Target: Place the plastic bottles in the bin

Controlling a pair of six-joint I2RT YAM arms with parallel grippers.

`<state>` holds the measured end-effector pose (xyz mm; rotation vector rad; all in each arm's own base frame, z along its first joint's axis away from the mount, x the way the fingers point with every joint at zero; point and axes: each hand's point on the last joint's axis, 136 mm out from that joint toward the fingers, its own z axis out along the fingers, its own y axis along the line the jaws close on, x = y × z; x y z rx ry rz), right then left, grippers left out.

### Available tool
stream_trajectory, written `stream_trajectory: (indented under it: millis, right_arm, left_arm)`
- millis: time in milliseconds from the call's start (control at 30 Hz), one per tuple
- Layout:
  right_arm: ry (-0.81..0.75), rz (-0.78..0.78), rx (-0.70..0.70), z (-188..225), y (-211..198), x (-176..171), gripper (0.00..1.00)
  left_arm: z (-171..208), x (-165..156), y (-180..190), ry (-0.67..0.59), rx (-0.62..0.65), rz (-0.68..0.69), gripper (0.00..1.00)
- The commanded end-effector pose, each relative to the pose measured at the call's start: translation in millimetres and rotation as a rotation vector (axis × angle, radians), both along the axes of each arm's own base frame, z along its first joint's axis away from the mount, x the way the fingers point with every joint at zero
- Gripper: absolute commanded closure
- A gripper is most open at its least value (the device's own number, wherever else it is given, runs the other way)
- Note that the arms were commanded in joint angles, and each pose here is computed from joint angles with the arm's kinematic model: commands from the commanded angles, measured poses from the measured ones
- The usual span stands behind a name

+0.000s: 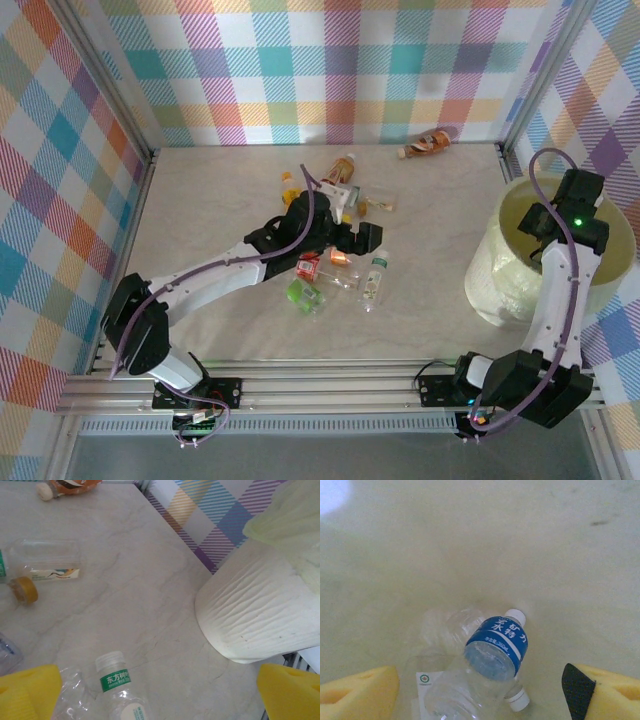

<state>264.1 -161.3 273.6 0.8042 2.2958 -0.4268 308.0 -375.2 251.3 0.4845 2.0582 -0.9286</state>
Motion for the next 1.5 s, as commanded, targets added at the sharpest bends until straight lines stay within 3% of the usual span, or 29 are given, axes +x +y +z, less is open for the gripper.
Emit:
stream_trajectory:
  millis: [0, 200, 400, 600, 767, 1000, 1467]
  right_arm:
    - [-0.106, 0.026, -0.006, 34.8, 16.6, -0.9, 0.10]
    - [-0.206, 0.099, -0.066, 75.7, 44.6, 0.2, 0.05]
    - [-0.292, 0.252, -0.030, 100.1, 88.9, 10.9, 0.00]
    - [-0.404, 0.562, 0.155, 111.9, 166.2, 29.8, 0.00]
    - [-0.516, 0.880, 0.372, 125.6, 241.9, 32.0, 0.00]
    - [-0.666, 1.094, 0.580, 129.2, 293.8, 26.4, 0.00]
    - [-0.603, 1.244, 0.752, 86.8, 345.8, 25.2, 0.00]
  left_arm:
    - [24.1, 3.7, 9.4, -0.050, -0.071, 0.060, 0.00]
    - [16.5, 15.8, 33.3, -0.038, -0.063, 0.193, 0.00]
    - [3.6, 27.0, 64.0, 0.008, -0.070, 0.346, 0.00]
    - [-19.6, 38.4, 108.7, 0.129, -0.063, 0.573, 0.00]
    - [-61.5, 19.5, 156.6, 0.332, 0.091, 0.821, 0.00]
    - [-89.7, -3.9, 178.9, 0.441, 0.094, 0.906, 0.00]
    - [-148.6, -36.8, 193.0, 0.627, 0.241, 0.952, 0.00]
